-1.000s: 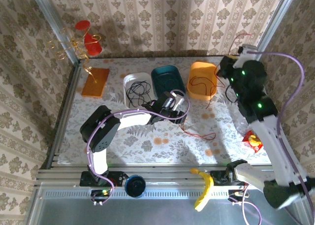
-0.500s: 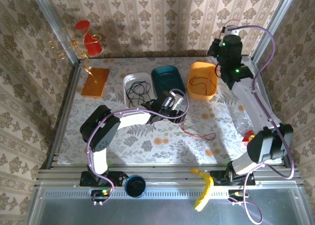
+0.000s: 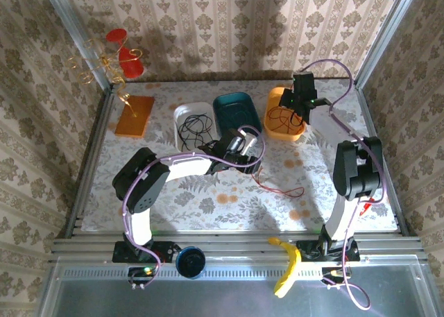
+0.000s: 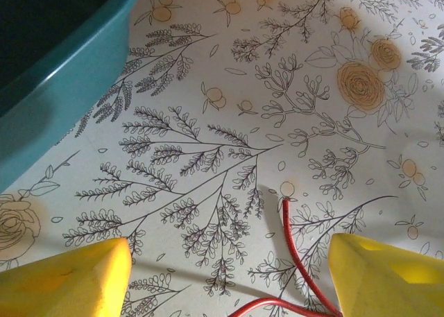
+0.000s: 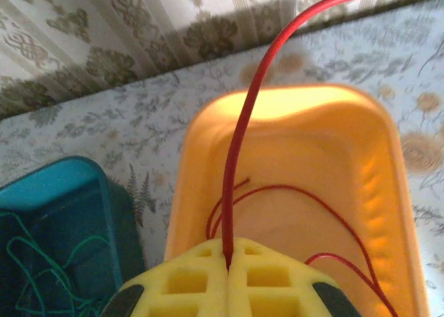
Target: Untangle the cables
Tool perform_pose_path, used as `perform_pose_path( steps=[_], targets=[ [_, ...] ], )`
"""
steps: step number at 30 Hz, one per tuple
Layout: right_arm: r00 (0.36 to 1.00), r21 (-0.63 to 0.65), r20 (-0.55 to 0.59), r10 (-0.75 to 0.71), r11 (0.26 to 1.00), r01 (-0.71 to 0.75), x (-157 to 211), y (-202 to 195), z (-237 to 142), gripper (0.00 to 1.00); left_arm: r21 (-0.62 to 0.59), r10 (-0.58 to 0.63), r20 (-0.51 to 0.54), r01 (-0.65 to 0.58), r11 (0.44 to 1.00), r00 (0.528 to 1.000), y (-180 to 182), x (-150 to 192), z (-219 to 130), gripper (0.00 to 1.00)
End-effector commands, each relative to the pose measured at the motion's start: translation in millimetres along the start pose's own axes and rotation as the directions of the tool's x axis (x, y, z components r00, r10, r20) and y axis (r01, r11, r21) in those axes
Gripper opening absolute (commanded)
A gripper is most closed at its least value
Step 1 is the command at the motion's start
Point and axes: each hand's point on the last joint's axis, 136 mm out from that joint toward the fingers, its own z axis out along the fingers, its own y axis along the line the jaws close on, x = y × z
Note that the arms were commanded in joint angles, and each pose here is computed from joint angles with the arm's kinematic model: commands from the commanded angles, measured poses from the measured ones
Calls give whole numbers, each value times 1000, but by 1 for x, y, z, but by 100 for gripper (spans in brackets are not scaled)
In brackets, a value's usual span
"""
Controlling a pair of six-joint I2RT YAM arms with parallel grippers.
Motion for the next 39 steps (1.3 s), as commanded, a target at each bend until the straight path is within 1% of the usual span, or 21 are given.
perform_pose_path(
  steps=[1,4,5,6,7,8,9,11,14,16,18,21,23,25,28,29,30,32,34,39],
  targets=[
    [994,-10,-69,85,996,-86,12,-8,16,0,-1,-22,-14,22,1000,1000,4,7,2,76],
    [988,-5,-105,110,994,-111,17,-12,28,1,3,-18,-15,18,1000,1000,3,6,2,76],
    [987,-10,-111,119,993,-121,16,-12,30,7,5,-15,-16,15,1000,1000,3,6,1,76],
    [985,-17,-117,127,991,-130,16,-11,31,20,2,-13,-14,13,1000,1000,4,4,0,76],
    [985,-24,-116,132,991,-135,14,-9,30,30,0,-11,-15,11,1000,1000,4,5,0,76],
    [985,-29,-109,138,990,-141,12,-9,26,36,0,-9,-14,9,1000,1000,4,4,-1,77],
    [985,-33,-99,142,989,-146,9,-7,21,39,-1,-7,-12,7,1000,1000,4,3,-2,77],
    [986,-35,-72,151,987,-154,2,-7,6,43,-2,-4,-13,4,1000,1000,4,3,-3,77],
    [988,-28,-34,151,988,-152,-1,-11,-24,45,-1,7,-16,-7,1000,1000,3,3,-5,77],
    [991,-39,-20,132,990,-132,3,-12,-45,45,7,17,-28,-17,1000,999,2,6,-5,77],
    [993,-41,-33,113,993,-114,16,-13,-69,45,22,35,-40,-34,999,999,-1,8,-5,77],
    [989,-30,-106,99,994,-103,57,-18,-103,45,54,82,-69,-79,995,994,-8,17,-6,77],
    [985,-77,-167,48,995,-61,94,-11,-130,45,42,94,-78,-91,995,993,-8,20,-7,77],
    [969,-136,-247,-28,991,-6,137,-2,-150,45,19,56,-42,-56,998,998,-1,18,-11,77],
    [902,-274,-390,-185,959,78,209,19,-173,46,-38,-40,57,42,998,998,19,6,-21,77],
    [867,-293,-441,-233,950,106,232,21,-180,47,-59,-59,95,65,996,994,25,1,-26,77],
    [840,-317,-461,-286,937,145,246,23,-185,48,-79,-67,124,77,994,990,30,-3,-30,77],
    [793,-297,-482,-373,921,253,261,17,-187,50,-125,-72,174,95,988,982,38,-13,-38,77],
    [767,-298,-511,-387,917,265,271,14,-183,53,-162,-69,203,103,981,977,44,-20,-44,77],
    [706,-293,-578,-409,912,288,293,13,-168,56,-211,-54,256,110,971,965,52,-35,-57,77]
  ],
)
